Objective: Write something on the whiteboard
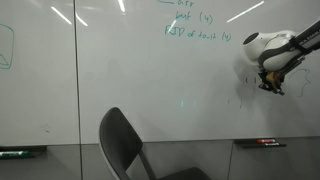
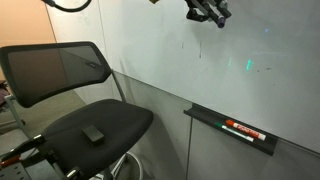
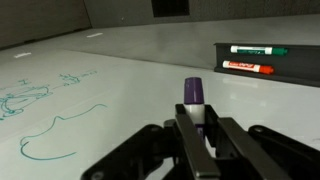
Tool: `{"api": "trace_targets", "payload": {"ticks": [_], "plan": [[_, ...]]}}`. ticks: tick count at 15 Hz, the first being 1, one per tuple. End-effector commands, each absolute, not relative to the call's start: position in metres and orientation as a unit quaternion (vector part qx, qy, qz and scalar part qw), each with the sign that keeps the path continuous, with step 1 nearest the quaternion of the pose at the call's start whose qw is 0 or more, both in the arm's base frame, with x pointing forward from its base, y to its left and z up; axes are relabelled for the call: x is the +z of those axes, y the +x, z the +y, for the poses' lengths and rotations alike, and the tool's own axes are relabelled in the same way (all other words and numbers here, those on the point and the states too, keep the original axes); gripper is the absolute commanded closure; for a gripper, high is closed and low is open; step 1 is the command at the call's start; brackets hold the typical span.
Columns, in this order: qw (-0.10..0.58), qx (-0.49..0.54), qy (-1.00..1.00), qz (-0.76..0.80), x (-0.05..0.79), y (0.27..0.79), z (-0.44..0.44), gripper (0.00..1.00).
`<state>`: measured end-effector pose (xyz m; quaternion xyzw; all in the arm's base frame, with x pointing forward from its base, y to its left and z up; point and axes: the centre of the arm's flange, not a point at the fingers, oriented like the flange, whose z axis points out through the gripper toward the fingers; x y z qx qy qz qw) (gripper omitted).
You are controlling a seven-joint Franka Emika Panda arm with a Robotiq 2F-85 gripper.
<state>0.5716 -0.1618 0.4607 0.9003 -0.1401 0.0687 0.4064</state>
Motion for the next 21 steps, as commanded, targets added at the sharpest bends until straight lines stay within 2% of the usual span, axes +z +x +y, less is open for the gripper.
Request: {"api": "trace_targets", "payload": {"ticks": [1,7,14,21], "plan": [[0.404,0.037,0.909,-0.098,0.449,0.548,-0.137,0.91],[0.377,0.023,0.924,-0.057,0.403,0.535,-0.080,0.91],[0.404,0.080,0.911,-0.024,0.430,0.578,-0.014,0.91],[0.416,0.094,0.903,-0.041,0.438,0.618,-0.028,0.91]]}}
